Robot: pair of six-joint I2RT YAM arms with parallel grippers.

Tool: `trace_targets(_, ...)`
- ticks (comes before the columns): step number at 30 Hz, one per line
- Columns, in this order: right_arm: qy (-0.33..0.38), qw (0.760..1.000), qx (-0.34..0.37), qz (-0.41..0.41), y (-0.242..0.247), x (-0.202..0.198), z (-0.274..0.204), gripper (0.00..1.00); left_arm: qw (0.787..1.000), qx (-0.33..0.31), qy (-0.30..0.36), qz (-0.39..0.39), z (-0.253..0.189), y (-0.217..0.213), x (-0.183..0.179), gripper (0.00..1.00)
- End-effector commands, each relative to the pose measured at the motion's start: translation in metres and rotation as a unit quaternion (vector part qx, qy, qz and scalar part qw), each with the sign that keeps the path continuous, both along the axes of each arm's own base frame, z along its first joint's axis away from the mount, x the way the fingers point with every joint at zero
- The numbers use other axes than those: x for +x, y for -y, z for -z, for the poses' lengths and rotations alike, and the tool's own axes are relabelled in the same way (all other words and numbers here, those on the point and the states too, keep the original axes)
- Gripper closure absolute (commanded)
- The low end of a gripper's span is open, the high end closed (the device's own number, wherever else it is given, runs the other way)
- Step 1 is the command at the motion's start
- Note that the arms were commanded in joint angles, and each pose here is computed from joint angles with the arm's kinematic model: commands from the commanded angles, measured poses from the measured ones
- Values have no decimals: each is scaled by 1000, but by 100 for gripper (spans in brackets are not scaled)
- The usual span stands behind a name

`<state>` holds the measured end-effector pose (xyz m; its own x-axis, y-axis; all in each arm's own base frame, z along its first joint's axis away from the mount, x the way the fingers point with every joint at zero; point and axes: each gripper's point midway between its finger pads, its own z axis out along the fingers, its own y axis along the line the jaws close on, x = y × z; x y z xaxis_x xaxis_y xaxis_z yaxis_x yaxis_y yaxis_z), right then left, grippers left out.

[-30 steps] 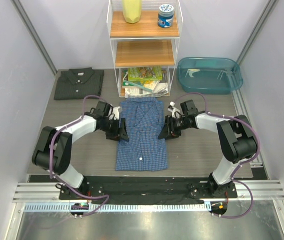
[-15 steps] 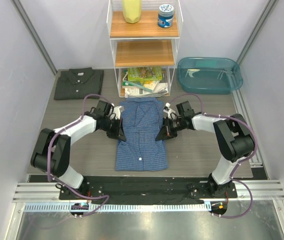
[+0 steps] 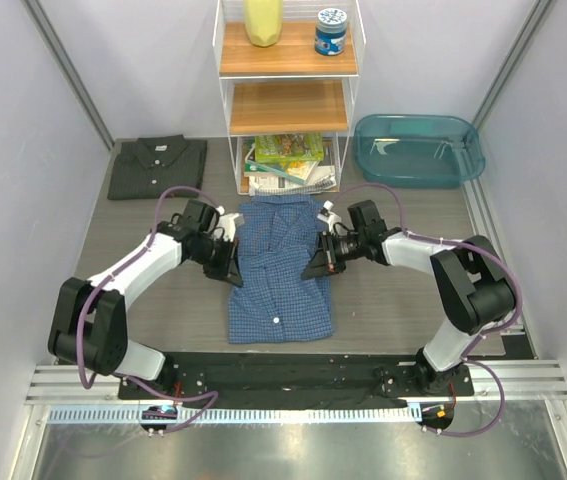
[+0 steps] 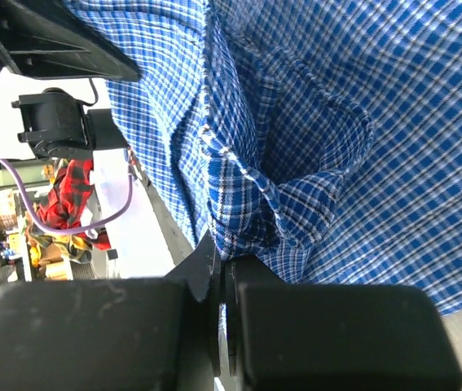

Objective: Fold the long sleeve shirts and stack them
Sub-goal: Fold the shirt

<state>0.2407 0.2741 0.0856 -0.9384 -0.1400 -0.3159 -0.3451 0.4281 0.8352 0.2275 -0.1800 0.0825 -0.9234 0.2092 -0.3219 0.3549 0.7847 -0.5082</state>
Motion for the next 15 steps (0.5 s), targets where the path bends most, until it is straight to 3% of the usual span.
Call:
trace_targets(1,8,1000,12,-4,1,3,6,99,999,-7,36,21,-13,1,14,100)
trace_targets(15,-1,999,-37,30,33,-2,43,99,999,-13,35,33,25,15,48,100)
